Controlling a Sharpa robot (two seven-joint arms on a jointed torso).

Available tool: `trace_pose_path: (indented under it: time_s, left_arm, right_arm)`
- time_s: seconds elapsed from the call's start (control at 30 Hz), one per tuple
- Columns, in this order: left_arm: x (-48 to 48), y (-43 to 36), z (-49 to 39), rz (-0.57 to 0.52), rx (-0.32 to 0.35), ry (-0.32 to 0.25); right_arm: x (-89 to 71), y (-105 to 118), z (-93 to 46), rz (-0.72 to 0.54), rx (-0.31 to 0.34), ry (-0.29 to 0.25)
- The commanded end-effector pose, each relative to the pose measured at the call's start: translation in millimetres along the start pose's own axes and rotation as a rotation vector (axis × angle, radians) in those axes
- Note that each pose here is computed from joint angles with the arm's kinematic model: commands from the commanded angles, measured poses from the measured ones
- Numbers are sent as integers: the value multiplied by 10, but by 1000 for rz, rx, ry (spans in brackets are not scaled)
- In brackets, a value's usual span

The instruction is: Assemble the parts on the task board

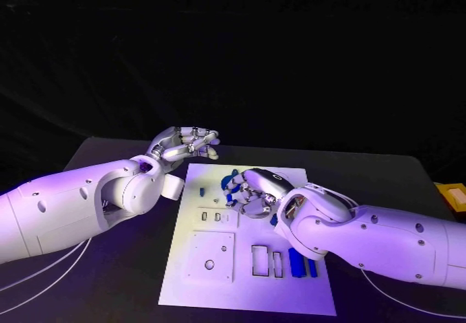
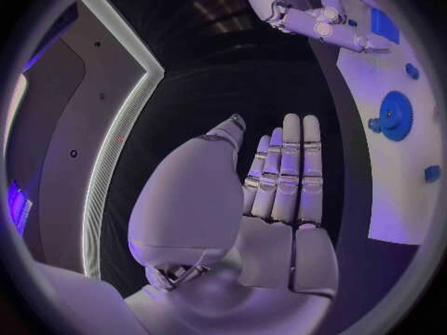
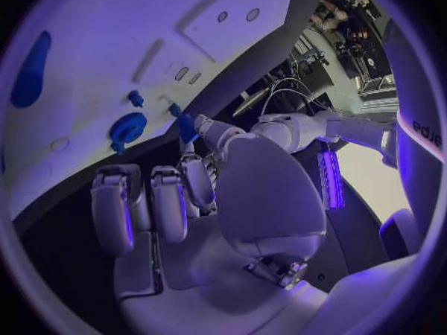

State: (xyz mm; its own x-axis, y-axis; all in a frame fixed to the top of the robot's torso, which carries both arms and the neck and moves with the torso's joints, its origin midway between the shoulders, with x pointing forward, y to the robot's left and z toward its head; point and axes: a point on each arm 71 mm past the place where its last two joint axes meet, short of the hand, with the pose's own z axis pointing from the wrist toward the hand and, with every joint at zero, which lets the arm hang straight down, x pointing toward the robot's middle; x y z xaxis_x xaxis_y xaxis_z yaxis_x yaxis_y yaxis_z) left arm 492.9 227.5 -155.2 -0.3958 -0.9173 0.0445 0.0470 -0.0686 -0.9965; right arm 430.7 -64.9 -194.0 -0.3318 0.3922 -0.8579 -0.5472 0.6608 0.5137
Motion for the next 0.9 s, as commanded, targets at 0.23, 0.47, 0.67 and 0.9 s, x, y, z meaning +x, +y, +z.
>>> trace_pose_path:
  time_s: [0.23, 0.47, 0.67, 0.9]
  left_arm:
    - [51, -6, 14, -6, 7, 23]
    - [46, -9, 9, -6, 7, 21]
    - [44, -10, 7, -6, 7, 21]
    - [36, -11, 3, -5, 6, 20]
  right_arm:
    - [274, 61, 49, -82, 18, 54]
    - [392, 67, 65, -91, 22, 67]
    - [443, 54, 79, -102, 27, 73]
    - [462, 14, 88, -114, 37, 77]
